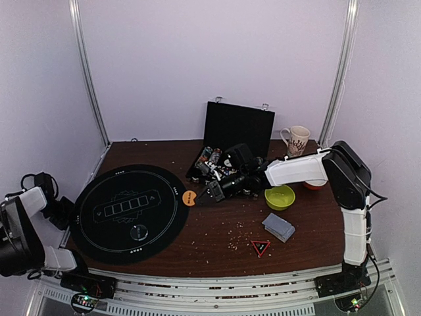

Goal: Distribute texas hold em gaming equipment
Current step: Place the small blind button in the small blind area.

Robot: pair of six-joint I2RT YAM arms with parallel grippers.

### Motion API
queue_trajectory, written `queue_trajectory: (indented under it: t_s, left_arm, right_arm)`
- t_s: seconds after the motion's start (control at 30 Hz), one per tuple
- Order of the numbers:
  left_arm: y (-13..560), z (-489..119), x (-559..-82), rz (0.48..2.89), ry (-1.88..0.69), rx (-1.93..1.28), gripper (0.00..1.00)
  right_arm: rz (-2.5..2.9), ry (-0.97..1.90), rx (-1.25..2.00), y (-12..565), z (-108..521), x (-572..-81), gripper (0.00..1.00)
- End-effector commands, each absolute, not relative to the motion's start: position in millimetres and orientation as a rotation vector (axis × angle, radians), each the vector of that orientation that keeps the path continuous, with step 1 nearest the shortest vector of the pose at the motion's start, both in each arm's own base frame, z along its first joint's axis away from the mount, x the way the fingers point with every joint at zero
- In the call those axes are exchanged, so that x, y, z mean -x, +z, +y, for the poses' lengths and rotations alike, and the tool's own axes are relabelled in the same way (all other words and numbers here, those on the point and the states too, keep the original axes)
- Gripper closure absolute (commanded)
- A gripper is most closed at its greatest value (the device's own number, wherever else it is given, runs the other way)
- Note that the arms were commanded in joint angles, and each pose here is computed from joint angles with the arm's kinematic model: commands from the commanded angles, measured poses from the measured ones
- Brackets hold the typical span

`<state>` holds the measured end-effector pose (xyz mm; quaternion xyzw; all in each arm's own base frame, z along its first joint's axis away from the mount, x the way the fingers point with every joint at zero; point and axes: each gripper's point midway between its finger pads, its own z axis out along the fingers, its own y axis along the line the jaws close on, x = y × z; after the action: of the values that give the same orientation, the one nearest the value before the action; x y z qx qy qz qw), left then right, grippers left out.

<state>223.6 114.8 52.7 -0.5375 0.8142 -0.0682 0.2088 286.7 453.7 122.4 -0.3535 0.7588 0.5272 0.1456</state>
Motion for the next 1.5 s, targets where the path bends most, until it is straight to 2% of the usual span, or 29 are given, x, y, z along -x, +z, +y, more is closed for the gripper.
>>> queue_trajectory:
  t_s: [0.0, 0.13, 0.3, 0.5, 0.57, 0.7, 1.07, 1.3, 1.47]
  left_arm:
    - [43, 122, -229, 2.175, -0.286, 1.513, 1.0]
    - [41, 126, -228, 2.169, -0.265, 1.512, 1.0]
    - [35, 117, -231, 2.144, -0.354, 1.51, 1.0]
    - [24, 122, -207, 2.17, -0.253, 1.634, 1.0]
    - [24, 123, -202, 2.175, -0.223, 1.658, 0.94]
    - [21, 123, -189, 2.196, -0.164, 1.719, 0.73]
    - [35, 129, -185, 2.188, -0.111, 1.754, 0.38]
    - [66, 123, -217, 2.195, -0.193, 1.615, 0.32]
    - [139, 115, -269, 2.144, -0.125, 1.331, 0.28]
  right_arm:
    - [2.109, 1.528, 1.08, 150, 453, -284, 1.0]
    - [2.116, 1.516, 1.081, 149, 452, -286, 1.0]
    - [2.106, 1.525, 1.086, 151, 453, -286, 1.0]
    - [2.101, 1.523, 1.092, 154, 453, -286, 1.0]
    - [2.101, 1.52, 1.092, 154, 453, -287, 1.0]
    - [2.097, 1.525, 1.096, 155, 453, -286, 1.0]
    - [2.086, 1.526, 1.089, 164, 454, -289, 1.0]
    - [2.08, 1.469, 1.081, 180, 455, -295, 1.0]
    - [2.066, 1.451, 1.085, 194, 458, -299, 1.0]
